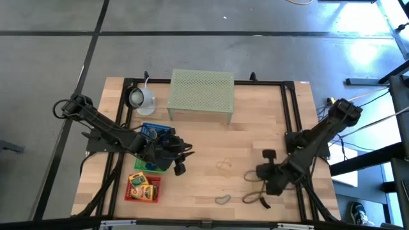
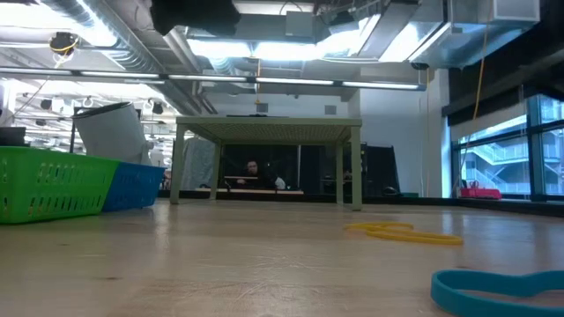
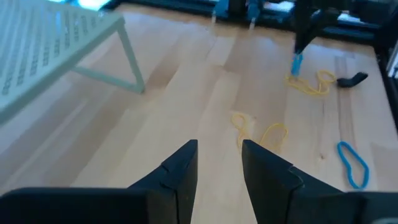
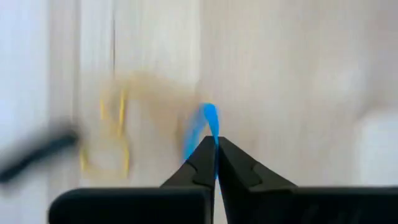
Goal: Pick & Place Office Desk Supplies
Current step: Put the blue rubber band into the blue bin
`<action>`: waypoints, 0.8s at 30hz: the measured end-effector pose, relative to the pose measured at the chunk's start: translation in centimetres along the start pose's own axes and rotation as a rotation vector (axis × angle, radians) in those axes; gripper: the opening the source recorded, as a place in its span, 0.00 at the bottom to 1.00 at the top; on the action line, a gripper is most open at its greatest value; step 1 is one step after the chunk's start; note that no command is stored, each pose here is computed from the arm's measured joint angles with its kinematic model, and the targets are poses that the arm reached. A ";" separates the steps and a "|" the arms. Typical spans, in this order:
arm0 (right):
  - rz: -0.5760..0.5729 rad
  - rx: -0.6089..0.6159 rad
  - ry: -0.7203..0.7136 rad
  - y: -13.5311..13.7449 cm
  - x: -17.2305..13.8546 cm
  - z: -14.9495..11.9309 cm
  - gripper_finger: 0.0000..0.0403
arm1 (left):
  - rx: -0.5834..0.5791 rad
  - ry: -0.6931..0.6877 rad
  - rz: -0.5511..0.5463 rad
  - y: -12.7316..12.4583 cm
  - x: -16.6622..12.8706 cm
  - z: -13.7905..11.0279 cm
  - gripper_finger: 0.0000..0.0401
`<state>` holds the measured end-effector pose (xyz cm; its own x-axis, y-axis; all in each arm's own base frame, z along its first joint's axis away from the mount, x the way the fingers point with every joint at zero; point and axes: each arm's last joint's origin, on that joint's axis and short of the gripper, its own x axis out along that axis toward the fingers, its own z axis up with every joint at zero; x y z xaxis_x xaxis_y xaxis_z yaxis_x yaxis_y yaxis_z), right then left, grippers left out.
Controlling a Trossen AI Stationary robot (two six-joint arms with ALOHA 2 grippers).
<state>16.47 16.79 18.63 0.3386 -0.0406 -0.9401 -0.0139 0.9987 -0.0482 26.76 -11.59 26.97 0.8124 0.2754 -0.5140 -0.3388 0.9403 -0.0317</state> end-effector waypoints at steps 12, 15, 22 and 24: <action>-0.060 0.044 -0.614 -1.8 -4.7 6.9 0.02 | 0.198 -0.178 -0.120 -3.2 3.1 0.5 0.45; -0.055 -0.005 -0.691 -1.9 -4.8 8.2 0.02 | 0.226 -0.261 -0.138 -4.0 4.1 0.7 0.49; -0.111 -0.103 -0.840 -2.4 -5.0 10.6 0.02 | 0.262 -0.412 -0.144 -5.2 6.4 0.7 0.55; -0.129 -0.125 -0.867 -2.6 -5.1 11.0 0.02 | 0.274 -0.435 -0.153 -5.4 7.0 0.5 0.55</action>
<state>25.15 14.69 27.32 0.9378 -0.0653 -0.3409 -0.0121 0.9754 -0.2200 34.55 -14.65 23.95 0.9841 0.1342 -0.1160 -0.1125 0.9779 0.1764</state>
